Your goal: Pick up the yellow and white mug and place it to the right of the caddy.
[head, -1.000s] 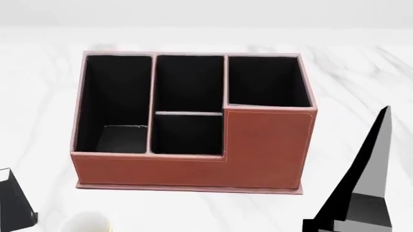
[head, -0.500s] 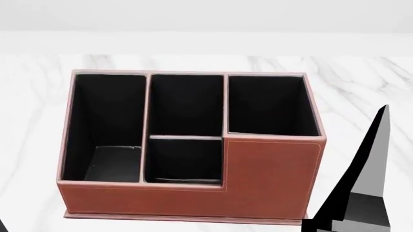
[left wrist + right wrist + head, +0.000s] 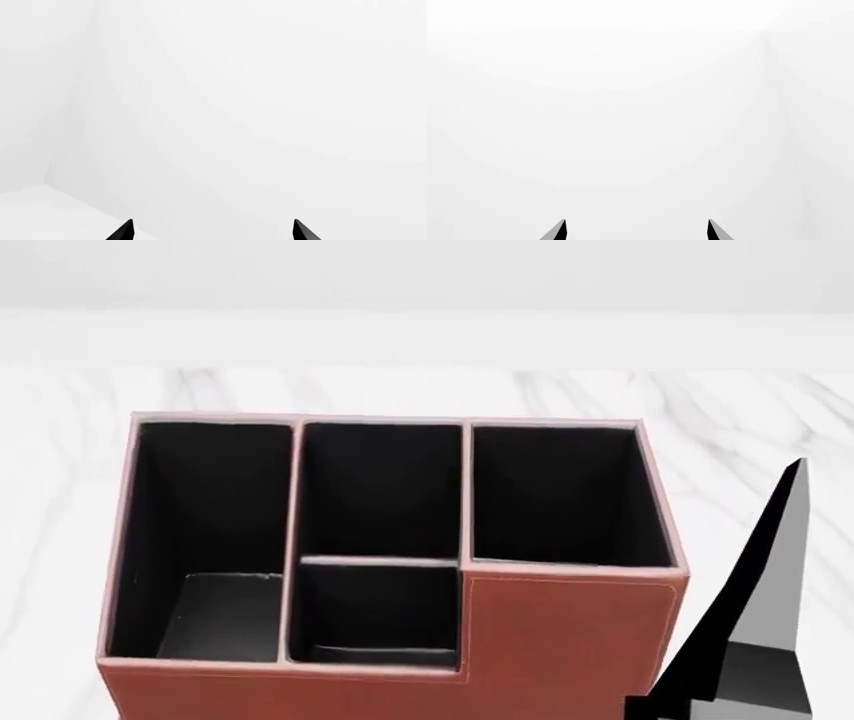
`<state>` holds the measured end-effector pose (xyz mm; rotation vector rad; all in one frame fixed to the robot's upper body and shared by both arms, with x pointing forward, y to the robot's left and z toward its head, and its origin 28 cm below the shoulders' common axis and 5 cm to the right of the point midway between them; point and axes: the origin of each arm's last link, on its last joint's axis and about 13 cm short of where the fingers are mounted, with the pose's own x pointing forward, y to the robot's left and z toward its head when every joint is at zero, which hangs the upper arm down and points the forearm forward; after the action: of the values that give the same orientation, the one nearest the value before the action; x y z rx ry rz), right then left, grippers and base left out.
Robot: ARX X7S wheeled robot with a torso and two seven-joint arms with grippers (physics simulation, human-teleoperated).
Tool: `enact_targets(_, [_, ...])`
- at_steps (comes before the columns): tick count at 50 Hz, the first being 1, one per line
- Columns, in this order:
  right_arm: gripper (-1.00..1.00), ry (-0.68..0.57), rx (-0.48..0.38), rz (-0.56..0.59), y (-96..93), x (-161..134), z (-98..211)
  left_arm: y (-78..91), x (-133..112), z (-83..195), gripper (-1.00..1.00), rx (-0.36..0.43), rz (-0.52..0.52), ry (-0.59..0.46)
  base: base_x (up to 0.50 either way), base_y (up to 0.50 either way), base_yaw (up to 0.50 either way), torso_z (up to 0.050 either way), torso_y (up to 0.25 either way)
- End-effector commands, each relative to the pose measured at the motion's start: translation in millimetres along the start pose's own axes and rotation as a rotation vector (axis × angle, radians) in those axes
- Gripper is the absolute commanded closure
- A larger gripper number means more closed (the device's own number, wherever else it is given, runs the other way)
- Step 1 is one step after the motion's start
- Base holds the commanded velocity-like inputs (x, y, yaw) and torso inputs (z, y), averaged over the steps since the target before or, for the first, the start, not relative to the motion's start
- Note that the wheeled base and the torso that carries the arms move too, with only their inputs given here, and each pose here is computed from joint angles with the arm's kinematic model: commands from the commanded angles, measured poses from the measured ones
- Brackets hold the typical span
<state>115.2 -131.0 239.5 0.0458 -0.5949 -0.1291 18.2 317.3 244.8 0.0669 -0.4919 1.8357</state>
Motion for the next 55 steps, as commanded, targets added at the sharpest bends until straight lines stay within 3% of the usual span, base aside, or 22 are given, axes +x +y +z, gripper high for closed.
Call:
enact_targets(1, [-1.00,0.001,-0.002,0.004,0.2,0,-1,-0.4,0,0,-1.00,0.000,-0.002,0.001,0.21,0.00,0.00,0.000,0.000])
enact_targets(25, [-1.00,-0.018,-0.034,-0.005,-0.4,1,-3,-1.7,-1,0,-1.00,-0.003,-0.010,0.002,0.10,0.00,0.00,0.000,0.001])
enact_targets(27, [-1.00,-0.015,-0.054,-0.035,-2.8,2,-3,-0.5,0,0,-1.00,-0.002,-0.008,0.002,0.00,0.00,0.00,0.000,0.000])
enact_targets(31, [-1.00,0.034,-0.180,-0.086,-10.9,1,-8,-1.0,-1,-1,-1.00,-0.002,-0.011,0.008,0.00,0.00,0.00,0.000,0.000])
enact_targets(40, [-1.00,0.142,-0.376,-0.014,-16.6,-1,-14,-0.3,0,-2,-1.00,-0.004,-0.018,0.020,0.00,0.00,0.00,0.000,0.000])
enact_targets(46, [-1.00,0.232,-0.418,-0.015,-17.9,-5,-17,0.2,0,-2,-1.00,-0.007,-0.021,0.027,0.00,0.00,0.00,0.000,0.000])
enact_targets(52, [-1.00,0.372,-0.416,0.147,-6.4,-11,-20,0.1,0,-2,-1.00,-0.010,-0.023,0.025,0.00,0.00,0.00,0.000,0.000])
enact_targets(55, [-1.00,0.382,-0.407,0.161,-2.7,-13,-24,-1.0,-1,-2,-1.00,-0.008,-0.025,0.026,0.00,0.00,0.00,0.000,0.000])
